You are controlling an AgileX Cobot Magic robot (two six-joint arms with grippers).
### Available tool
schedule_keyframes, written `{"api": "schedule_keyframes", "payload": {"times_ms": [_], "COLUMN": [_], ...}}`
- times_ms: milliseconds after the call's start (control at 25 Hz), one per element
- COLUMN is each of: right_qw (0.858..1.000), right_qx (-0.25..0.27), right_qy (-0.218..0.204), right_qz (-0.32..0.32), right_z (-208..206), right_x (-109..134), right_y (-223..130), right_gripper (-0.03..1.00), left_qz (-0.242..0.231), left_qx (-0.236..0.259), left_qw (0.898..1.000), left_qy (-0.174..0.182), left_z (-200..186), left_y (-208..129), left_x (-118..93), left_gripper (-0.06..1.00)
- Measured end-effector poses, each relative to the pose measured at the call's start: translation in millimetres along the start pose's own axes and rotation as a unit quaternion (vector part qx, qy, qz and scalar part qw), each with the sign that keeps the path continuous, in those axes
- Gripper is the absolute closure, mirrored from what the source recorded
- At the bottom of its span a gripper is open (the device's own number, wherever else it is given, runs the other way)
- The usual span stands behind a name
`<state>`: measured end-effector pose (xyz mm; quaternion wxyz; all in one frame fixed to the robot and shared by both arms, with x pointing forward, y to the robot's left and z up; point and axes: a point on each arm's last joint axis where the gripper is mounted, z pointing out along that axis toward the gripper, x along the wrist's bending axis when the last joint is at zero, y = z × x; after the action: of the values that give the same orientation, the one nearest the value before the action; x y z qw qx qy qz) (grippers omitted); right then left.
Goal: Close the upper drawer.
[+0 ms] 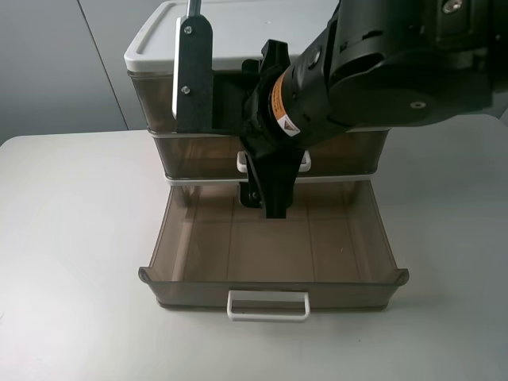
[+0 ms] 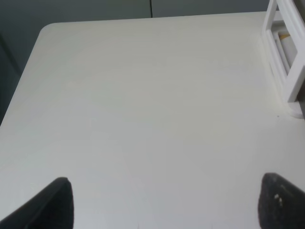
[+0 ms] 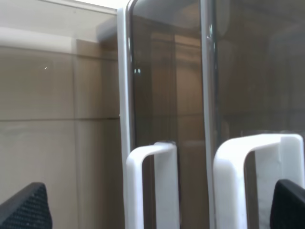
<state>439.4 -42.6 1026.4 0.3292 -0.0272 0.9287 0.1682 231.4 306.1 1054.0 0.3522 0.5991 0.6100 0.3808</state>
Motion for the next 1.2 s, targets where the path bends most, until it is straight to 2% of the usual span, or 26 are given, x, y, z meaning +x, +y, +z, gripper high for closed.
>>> {"api": "schedule_keyframes", "payload": {"times_ms": [520,1200], "right_qw": [1.000,0.999], "right_qx": [-0.026,-0.025], "right_qy": [-0.007,-0.001], "right_qz": [0.000,0.028], "right_z": [0.8,-6.8], "right_x": [-3.3,-4.4], "right_y": [2.9,1.4], "right_gripper": [0.27,0.27], "left_qz": [0.000,0.000], "left_qx": [0.000,0.000], "left_qw": [1.000,1.000], "left_qy": [0.000,0.000], "left_z": [0.0,0.0], "left_y": [0.0,0.0], "left_x": [0.0,0.0], "left_gripper": [0.20,0.20]}}
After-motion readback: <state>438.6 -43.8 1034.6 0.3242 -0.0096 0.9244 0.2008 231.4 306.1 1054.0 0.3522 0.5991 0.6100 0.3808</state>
